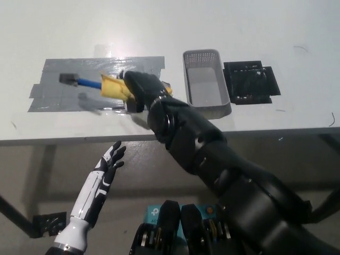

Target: The robot picks the hammer placed on top of the gray container with right hand and places it on the grey area of the desk

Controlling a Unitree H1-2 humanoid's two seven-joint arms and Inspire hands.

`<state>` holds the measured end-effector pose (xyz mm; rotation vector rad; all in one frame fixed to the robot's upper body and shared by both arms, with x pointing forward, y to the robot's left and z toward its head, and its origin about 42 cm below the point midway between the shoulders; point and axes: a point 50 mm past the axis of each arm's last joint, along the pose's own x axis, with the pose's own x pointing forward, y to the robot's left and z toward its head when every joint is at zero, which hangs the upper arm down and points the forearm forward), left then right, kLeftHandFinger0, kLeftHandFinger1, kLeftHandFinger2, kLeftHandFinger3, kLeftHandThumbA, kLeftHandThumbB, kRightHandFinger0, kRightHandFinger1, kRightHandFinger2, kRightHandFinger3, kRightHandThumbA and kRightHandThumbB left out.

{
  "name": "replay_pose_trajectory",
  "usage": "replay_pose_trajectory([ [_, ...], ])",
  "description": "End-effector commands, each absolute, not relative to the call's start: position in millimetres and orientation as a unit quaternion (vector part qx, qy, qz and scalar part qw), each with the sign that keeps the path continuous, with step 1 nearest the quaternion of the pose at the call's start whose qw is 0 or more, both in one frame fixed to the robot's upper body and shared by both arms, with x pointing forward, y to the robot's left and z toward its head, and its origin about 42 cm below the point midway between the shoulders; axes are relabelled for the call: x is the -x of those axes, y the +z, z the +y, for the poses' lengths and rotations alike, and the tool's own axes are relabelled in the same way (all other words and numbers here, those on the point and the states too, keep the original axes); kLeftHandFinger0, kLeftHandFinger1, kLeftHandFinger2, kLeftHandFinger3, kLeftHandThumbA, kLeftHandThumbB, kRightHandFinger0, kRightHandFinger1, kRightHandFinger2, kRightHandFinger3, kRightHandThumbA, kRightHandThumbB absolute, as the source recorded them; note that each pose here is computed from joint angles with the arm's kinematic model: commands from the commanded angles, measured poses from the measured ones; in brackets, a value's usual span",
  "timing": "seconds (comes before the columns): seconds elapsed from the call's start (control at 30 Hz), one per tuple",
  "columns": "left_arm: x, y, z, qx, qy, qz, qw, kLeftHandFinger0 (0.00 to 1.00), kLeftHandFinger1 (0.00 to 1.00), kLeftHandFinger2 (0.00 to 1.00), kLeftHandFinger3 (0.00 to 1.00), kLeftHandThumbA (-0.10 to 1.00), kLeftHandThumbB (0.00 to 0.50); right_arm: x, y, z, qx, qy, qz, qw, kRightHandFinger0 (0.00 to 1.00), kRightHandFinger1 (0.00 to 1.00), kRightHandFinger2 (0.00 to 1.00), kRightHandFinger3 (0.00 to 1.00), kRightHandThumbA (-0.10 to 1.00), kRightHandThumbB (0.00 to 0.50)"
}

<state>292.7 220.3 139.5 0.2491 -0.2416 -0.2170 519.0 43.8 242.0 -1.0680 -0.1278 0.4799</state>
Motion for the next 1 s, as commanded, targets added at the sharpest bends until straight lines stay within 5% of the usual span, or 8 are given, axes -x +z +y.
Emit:
replay_pose_trajectory([
  [0.0, -294.5, 151.4, 220.8, -0.133, -0.121, -0.142, 0.974, 0.98, 1.0, 1.0, 1.0, 1.0, 0.193, -522.9, 271.2, 54.3, 0.497, 0.203, -0.108, 0.837, 0.01, 0.38, 0.66, 0.5, -0.1, 0.241],
  [0.2, -294.0, 151.0, 220.9, -0.137, -0.121, -0.141, 0.973, 0.98, 1.0, 1.0, 1.0, 1.0, 0.199, -524.9, 265.8, 47.1, 0.49, 0.205, -0.092, 0.842, 0.06, 0.51, 0.85, 0.42, -0.1, 0.157],
  [0.23, -294.1, 150.8, 220.9, -0.136, -0.121, -0.141, 0.973, 0.98, 1.0, 1.0, 1.0, 1.0, 0.197, -526.5, 267.8, 45.8, 0.489, 0.207, -0.085, 0.843, 0.33, 0.74, 1.0, 0.7, 0.1, 0.176],
  [0.27, -294.1, 150.8, 220.9, -0.136, -0.121, -0.14, 0.973, 0.98, 1.0, 1.0, 1.0, 1.0, 0.195, -527.1, 268.6, 45.4, 0.488, 0.208, -0.081, 0.844, 0.41, 0.7, 0.88, 0.81, 0.24, 0.176],
  [0.3, -294.0, 150.7, 221.0, -0.135, -0.121, -0.14, 0.973, 0.98, 1.0, 1.0, 1.0, 1.0, 0.195, -528.4, 270.5, 44.5, 0.477, 0.218, -0.071, 0.848, 0.56, 0.83, 1.0, 1.0, 0.38, 0.243],
  [0.37, -297.2, 152.0, 218.7, -0.135, -0.123, -0.14, 0.973, 0.98, 1.0, 1.0, 1.0, 1.0, 0.204, -533.4, 274.7, 38.8, 0.458, 0.237, -0.029, 0.856, 1.0, 1.0, 1.0, 1.0, 0.69, 0.423],
  [0.43, -297.0, 152.0, 218.5, -0.135, -0.123, -0.138, 0.973, 0.98, 1.0, 1.0, 1.0, 1.0, 0.211, -536.6, 281.2, 36.1, 0.461, 0.243, -0.031, 0.853, 1.0, 1.0, 1.0, 1.0, 0.75, 0.498],
  [0.97, -300.5, 154.0, 217.5, -0.141, -0.132, -0.138, 0.971, 0.96, 1.0, 1.0, 1.0, 1.0, 0.223, -557.5, 330.9, 14.1, 0.463, 0.221, -0.065, 0.856, 1.0, 1.0, 1.0, 1.0, 0.91, 0.5],
])
